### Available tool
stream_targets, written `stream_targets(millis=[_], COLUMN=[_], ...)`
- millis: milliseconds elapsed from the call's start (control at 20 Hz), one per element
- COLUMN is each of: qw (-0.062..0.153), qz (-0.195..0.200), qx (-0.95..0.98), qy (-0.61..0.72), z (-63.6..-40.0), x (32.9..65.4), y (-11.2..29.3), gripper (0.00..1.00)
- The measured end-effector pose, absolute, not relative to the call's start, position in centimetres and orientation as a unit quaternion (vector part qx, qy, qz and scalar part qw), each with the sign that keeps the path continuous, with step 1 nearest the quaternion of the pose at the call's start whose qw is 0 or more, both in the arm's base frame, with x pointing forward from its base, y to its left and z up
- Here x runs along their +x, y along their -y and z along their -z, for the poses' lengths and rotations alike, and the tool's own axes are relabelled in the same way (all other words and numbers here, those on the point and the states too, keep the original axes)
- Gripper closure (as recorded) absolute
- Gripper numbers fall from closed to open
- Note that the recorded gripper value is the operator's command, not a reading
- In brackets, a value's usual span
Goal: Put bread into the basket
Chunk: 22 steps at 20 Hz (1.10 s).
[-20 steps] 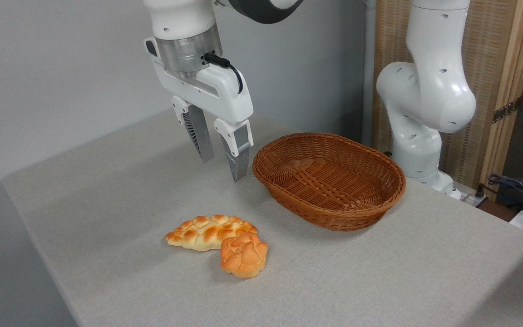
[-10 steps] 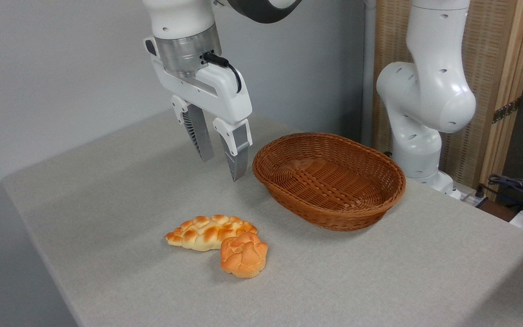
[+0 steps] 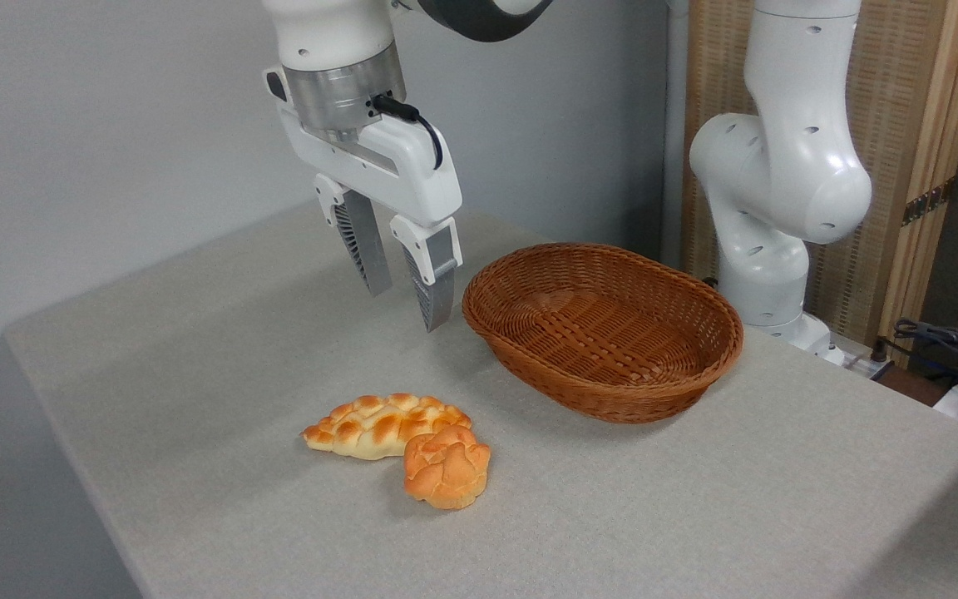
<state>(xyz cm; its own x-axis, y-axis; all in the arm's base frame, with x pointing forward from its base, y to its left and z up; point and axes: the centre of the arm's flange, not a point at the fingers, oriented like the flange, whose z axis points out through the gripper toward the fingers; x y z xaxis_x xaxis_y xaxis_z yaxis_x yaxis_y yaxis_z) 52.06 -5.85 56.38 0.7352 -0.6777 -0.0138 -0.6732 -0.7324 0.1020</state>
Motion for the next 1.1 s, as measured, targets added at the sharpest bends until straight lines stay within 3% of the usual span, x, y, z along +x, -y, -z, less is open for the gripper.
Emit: stream_targets(millis=[850,1100], qw=[0.045,0.025], qz=[0.027,0.026], qx=[0.929,0.918], qy=[0.367,0.394], z=[-56.0,-55.5], x=[52.1,52.5], y=[5.9,4.6], gripper=[0.0,0.0])
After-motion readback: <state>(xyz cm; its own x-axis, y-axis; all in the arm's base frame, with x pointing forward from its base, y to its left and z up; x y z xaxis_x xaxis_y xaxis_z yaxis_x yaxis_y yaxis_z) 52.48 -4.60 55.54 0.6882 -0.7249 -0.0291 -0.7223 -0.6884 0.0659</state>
